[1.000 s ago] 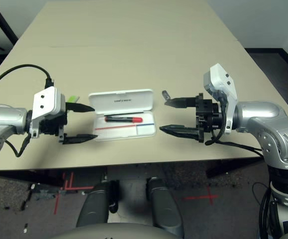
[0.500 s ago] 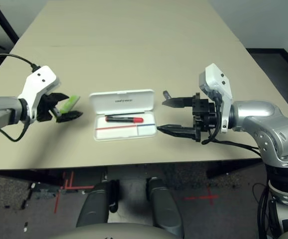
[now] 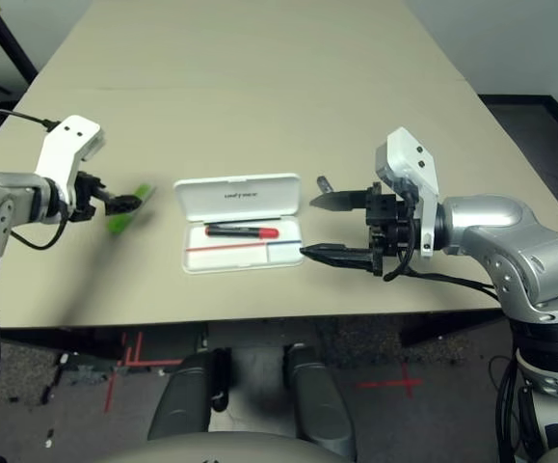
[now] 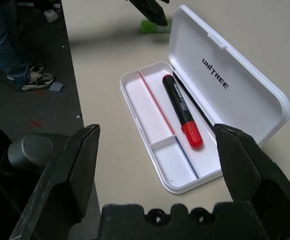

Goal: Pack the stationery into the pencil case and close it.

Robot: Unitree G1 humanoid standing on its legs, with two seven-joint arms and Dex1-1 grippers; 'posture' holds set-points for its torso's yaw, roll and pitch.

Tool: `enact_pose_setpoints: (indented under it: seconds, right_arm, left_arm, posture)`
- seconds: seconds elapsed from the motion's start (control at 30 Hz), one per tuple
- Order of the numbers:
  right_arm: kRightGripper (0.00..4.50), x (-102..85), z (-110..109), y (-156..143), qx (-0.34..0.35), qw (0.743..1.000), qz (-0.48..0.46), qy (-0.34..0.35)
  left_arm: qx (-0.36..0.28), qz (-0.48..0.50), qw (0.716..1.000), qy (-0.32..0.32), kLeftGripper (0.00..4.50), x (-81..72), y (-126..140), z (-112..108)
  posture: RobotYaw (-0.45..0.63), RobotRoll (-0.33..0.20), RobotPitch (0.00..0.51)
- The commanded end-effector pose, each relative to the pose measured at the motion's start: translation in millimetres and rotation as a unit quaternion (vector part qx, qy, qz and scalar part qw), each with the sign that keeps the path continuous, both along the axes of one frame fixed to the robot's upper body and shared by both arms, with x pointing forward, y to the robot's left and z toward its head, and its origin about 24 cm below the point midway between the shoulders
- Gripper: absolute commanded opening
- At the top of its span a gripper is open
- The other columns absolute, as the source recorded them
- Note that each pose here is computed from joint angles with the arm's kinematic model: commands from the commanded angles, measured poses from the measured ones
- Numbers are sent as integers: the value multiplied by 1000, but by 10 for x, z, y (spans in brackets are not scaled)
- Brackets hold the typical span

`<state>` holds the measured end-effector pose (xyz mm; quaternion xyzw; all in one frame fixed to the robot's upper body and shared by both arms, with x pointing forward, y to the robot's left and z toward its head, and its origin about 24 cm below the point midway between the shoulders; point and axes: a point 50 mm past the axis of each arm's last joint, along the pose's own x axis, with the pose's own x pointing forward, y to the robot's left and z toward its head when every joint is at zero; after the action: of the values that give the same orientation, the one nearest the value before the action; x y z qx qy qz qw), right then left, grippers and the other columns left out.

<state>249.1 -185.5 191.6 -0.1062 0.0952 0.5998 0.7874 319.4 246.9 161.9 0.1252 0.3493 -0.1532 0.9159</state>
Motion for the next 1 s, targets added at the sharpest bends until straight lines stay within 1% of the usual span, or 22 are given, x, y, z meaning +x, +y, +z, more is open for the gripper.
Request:
enact_pose_setpoints:
  seconds: [0.03,0.1,0.33,0.67,0.77,0.87,0.97,1.0]
  right_arm:
    - [4487,-7,-6,40,2,1000,8,0]
    - [4487,-11,-7,44,2,1000,7,-1]
    - [4487,-38,-21,38,-2,1000,3,-2]
    - [4487,-50,-39,43,-2,1000,0,-1]
    - [4500,-46,-45,48,-2,1000,0,-2]
    - [4500,-41,-52,58,-1,1000,0,-2]
    - [4500,-37,-59,65,-1,1000,0,-2]
    - [4500,-35,-60,67,-1,1000,0,-3]
  left_arm:
    - [1,0,1000,15,4500,60,-12,-127]
    - [0,1,1000,21,4500,85,-11,-192]
    - [9,11,1000,27,4500,130,60,-307]
    - [10,7,999,37,4500,140,66,-347]
    - [10,3,999,41,3836,134,60,-350]
    - [12,-1,999,46,2816,122,65,-350]
    - [18,4,999,47,1592,112,114,-343]
    - [23,6,999,46,1270,110,142,-341]
  posture:
    - [-72,0,143]
    - [-76,0,142]
    - [-94,0,145]
    - [-99,0,147]
    - [-99,0,147]
    - [-99,0,147]
    - [-97,0,148]
    - [-97,0,148]
